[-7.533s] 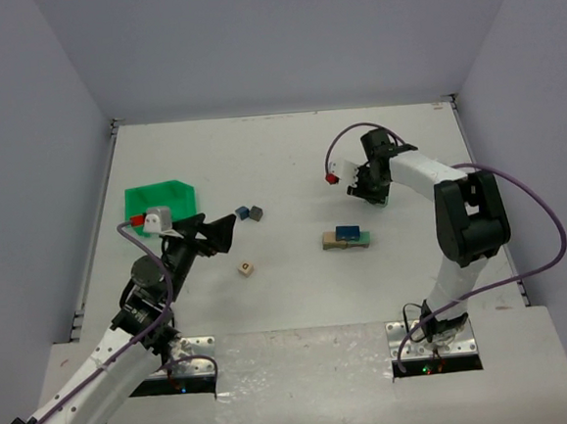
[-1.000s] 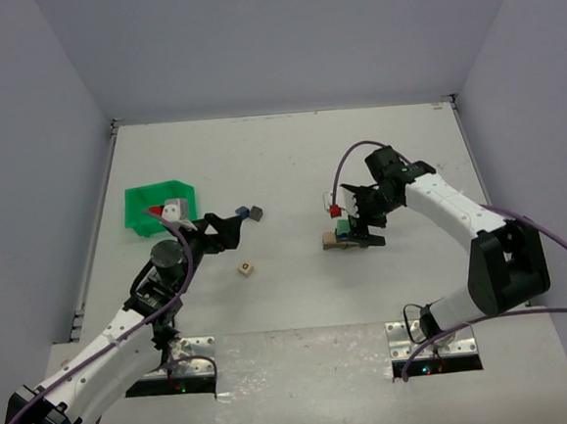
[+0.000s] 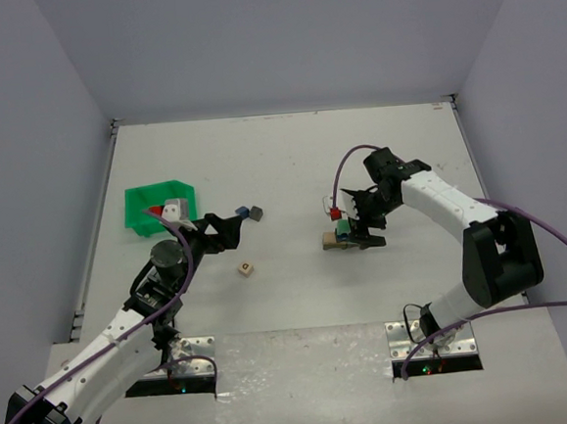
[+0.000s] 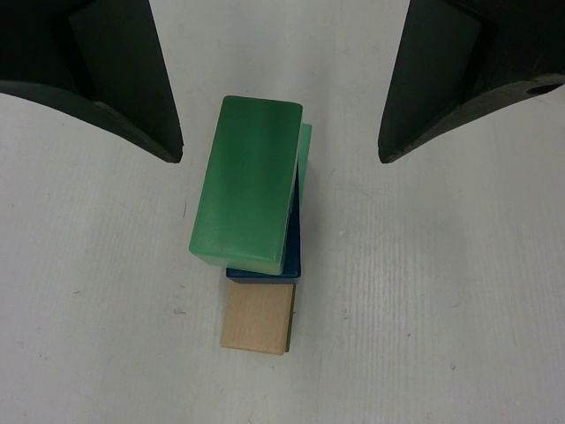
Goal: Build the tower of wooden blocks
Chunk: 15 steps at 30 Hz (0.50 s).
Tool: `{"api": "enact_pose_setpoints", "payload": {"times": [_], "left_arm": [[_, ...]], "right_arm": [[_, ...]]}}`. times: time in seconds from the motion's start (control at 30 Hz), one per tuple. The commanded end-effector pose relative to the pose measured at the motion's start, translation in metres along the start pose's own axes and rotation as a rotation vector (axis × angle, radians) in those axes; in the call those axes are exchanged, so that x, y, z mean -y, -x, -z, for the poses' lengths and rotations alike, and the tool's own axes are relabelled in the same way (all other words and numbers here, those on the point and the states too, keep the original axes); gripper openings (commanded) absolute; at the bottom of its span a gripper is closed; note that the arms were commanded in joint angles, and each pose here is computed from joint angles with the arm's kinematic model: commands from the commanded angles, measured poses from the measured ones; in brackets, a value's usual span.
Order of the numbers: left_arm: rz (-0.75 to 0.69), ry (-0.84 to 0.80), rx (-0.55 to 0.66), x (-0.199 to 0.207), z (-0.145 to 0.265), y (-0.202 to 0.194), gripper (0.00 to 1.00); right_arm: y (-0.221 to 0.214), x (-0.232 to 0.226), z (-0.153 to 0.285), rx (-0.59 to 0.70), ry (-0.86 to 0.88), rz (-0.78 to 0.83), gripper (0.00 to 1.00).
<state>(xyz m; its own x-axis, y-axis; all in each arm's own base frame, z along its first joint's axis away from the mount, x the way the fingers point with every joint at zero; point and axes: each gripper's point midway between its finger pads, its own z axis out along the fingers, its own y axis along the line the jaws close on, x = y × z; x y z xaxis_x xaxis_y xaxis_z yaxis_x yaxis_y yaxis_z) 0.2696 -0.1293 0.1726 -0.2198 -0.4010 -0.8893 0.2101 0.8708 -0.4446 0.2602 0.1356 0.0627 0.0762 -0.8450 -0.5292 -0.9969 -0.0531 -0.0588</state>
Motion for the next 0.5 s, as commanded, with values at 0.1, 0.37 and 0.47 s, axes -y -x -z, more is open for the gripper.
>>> {"api": "enact_pose_setpoints", "payload": {"times": [0.1,0.37,0.47], "left_arm": [[0.003,-0.051,0.065,0.017,-0.002,0.026,1.0],[-0.001,-0.049,0.064,0.016,-0.002,0.025,1.0],[-0.001,-0.046,0.065,0.016,-0.002,0.025,1.0]], "right_arm": [[0.006,0.006,-0.002,0.039,-0.017,0.015,0.87],[0.002,0.012,-0.007,0.026,-0.032,0.01,0.79],[0.002,0.009,-0.009,0.026,-0.022,0.015,0.79]]}}
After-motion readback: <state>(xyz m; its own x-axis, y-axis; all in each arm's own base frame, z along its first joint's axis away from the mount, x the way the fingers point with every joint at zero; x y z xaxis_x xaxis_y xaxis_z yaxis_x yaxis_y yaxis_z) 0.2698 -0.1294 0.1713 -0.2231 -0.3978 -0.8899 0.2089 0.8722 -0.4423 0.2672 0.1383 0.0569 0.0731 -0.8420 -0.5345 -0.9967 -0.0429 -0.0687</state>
